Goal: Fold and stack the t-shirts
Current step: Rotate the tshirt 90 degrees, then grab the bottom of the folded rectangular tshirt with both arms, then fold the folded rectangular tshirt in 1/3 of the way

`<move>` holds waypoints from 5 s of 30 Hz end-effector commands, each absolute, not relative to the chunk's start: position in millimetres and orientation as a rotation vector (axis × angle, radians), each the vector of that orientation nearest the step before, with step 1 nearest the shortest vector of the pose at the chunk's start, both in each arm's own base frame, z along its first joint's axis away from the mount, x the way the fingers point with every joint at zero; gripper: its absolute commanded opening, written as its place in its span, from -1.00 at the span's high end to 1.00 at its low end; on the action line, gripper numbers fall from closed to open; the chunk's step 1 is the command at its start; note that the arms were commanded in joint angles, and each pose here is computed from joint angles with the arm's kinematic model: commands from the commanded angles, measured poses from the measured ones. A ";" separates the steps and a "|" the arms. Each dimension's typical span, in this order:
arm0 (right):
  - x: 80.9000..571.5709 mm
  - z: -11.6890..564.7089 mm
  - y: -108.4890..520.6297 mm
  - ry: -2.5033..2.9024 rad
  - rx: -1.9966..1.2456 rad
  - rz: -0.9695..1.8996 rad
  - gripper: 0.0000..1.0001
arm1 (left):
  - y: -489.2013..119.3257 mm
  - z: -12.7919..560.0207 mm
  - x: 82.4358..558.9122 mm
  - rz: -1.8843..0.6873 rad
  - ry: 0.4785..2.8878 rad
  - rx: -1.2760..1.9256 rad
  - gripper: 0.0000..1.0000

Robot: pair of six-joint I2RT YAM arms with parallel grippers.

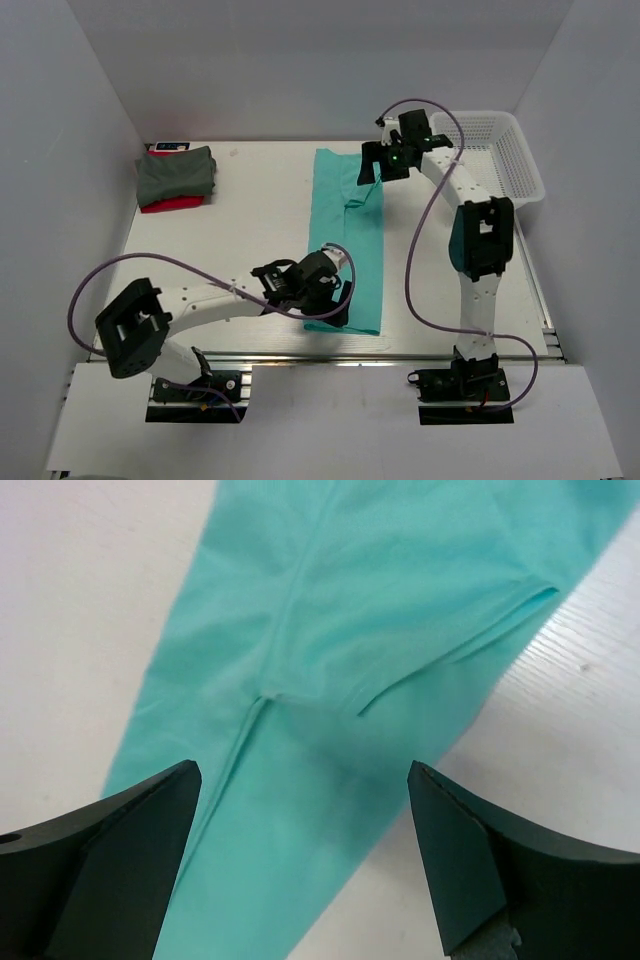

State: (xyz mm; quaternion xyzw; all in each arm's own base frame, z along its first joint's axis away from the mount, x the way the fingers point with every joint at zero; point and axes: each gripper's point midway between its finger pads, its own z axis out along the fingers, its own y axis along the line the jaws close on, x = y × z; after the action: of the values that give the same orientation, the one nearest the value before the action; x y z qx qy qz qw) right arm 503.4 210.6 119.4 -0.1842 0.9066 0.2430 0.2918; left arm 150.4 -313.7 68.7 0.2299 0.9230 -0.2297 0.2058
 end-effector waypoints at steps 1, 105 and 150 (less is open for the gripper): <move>492.3 174.0 201.4 2.334 -0.384 0.628 -0.80 | -297.4 92.9 157.5 -0.593 2.506 0.577 -1.00; 437.2 147.8 194.9 2.318 -0.080 0.903 1.00 | -279.5 134.9 453.6 -0.520 2.299 0.121 1.00; 423.0 141.1 195.1 2.193 -0.285 0.991 -0.81 | -280.9 142.9 460.8 -0.651 2.179 0.313 -0.99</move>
State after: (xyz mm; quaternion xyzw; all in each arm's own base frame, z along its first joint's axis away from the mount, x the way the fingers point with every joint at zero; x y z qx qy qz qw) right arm 447.9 183.5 131.7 -0.0976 0.8672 0.3408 0.3498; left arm 490.5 -262.0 107.6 0.0812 0.8901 -0.1964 0.4031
